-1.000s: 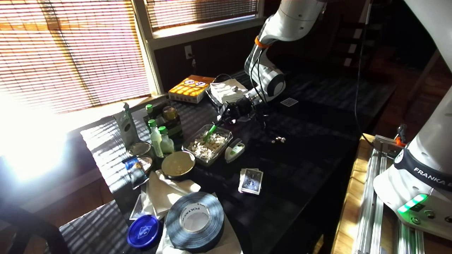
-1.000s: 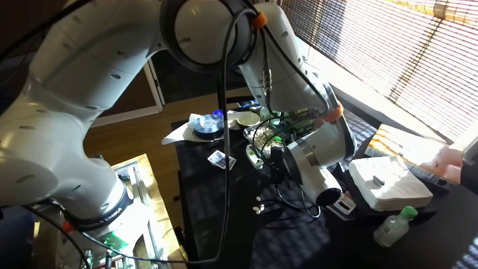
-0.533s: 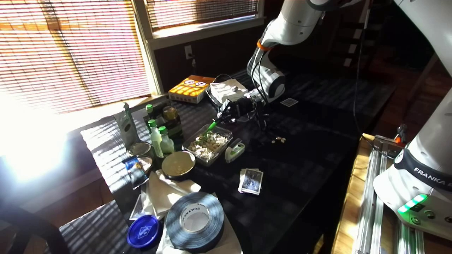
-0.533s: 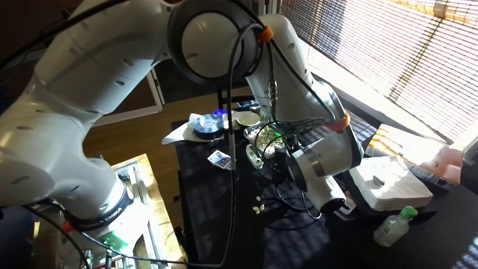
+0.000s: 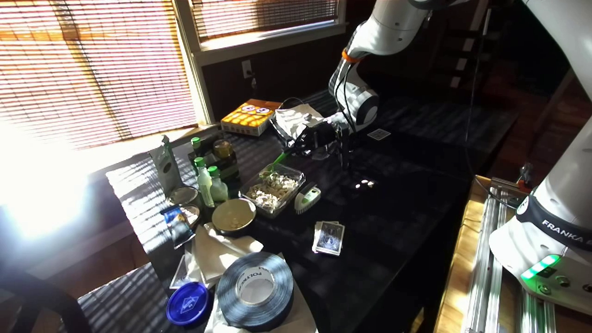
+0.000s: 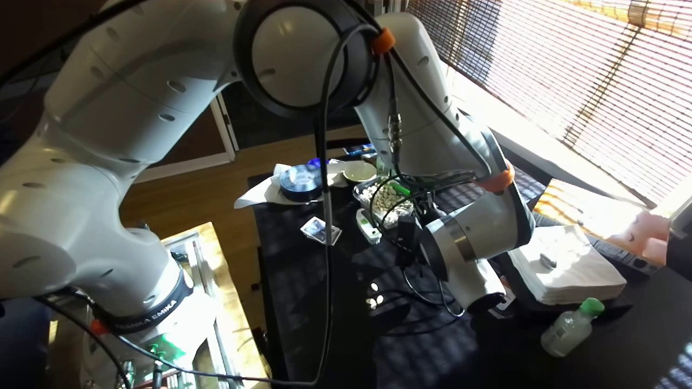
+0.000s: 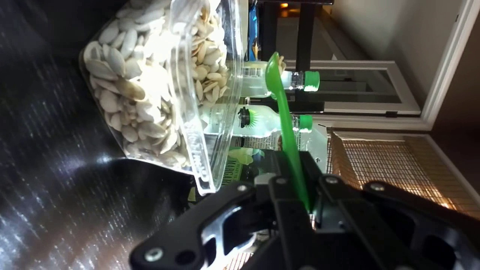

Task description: Use the spoon to pick up contents from the container and put them inside the bowl

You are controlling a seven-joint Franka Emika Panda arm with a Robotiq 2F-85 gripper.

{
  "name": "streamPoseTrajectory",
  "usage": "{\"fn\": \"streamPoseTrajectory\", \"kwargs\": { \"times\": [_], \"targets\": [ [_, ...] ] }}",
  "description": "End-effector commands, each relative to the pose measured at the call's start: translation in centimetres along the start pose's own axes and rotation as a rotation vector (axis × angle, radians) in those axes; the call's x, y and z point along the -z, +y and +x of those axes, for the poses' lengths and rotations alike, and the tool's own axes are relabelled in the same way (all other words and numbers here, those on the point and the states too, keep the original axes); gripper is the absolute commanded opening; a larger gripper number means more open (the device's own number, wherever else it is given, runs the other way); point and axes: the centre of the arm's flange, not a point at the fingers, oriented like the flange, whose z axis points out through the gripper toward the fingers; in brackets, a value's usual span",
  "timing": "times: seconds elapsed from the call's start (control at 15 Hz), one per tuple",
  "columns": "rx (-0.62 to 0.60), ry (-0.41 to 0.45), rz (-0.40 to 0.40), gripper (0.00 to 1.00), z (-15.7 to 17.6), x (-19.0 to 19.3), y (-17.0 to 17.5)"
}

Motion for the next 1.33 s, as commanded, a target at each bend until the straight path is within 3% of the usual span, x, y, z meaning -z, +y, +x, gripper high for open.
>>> {"fn": "streamPoseTrajectory", "kwargs": {
  "times": [0.0,0.4,0.47,0.6,0.67,1.27],
  "targets": [
    [0.065,0.015,-0.004,0.03,-2.2,0.1,-2.9],
    [0.115,-0.034,0.028,0.03,-3.9,-1.0,-5.6],
    [0.098,-0.009,0.019,0.11,-2.2,-0.7,-3.9],
    [0.102,-0.019,0.025,0.11,-2.6,-1.2,-4.5],
    [0.102,-0.021,0.025,0.03,-2.7,-1.3,-4.6],
    [0.188,0.014,-0.067,0.03,-4.2,-5.0,-5.4]
  ]
}}
